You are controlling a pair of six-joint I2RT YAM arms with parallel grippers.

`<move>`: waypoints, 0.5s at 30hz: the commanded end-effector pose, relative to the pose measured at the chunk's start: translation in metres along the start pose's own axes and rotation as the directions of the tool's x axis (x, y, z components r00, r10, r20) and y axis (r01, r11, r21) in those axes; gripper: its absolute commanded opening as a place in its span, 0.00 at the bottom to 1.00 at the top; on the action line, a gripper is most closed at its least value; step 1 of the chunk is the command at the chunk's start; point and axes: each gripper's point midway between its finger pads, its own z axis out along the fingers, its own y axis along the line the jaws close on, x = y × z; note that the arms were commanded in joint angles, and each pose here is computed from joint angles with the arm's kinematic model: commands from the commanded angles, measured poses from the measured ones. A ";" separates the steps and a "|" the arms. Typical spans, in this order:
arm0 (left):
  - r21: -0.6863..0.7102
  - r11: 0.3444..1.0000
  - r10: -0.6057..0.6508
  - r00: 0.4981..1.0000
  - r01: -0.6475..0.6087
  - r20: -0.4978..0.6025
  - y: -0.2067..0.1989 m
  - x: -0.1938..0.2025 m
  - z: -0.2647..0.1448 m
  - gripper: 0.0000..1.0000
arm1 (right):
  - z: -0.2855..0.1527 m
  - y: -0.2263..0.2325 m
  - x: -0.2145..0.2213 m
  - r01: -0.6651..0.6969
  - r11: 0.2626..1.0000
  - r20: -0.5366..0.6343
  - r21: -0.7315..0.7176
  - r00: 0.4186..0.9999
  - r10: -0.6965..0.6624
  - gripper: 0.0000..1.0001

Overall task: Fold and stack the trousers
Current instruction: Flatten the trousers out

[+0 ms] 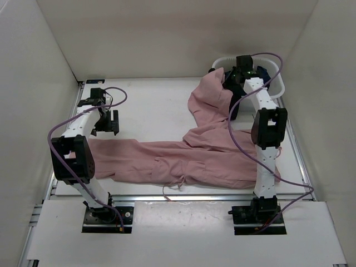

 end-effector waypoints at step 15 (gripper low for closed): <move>0.003 1.000 -0.008 1.000 0.008 0.030 0.001 0.005 -0.006 0.98 | -0.137 0.090 -0.039 0.365 0.929 0.314 0.057 0.877 -0.364 0.00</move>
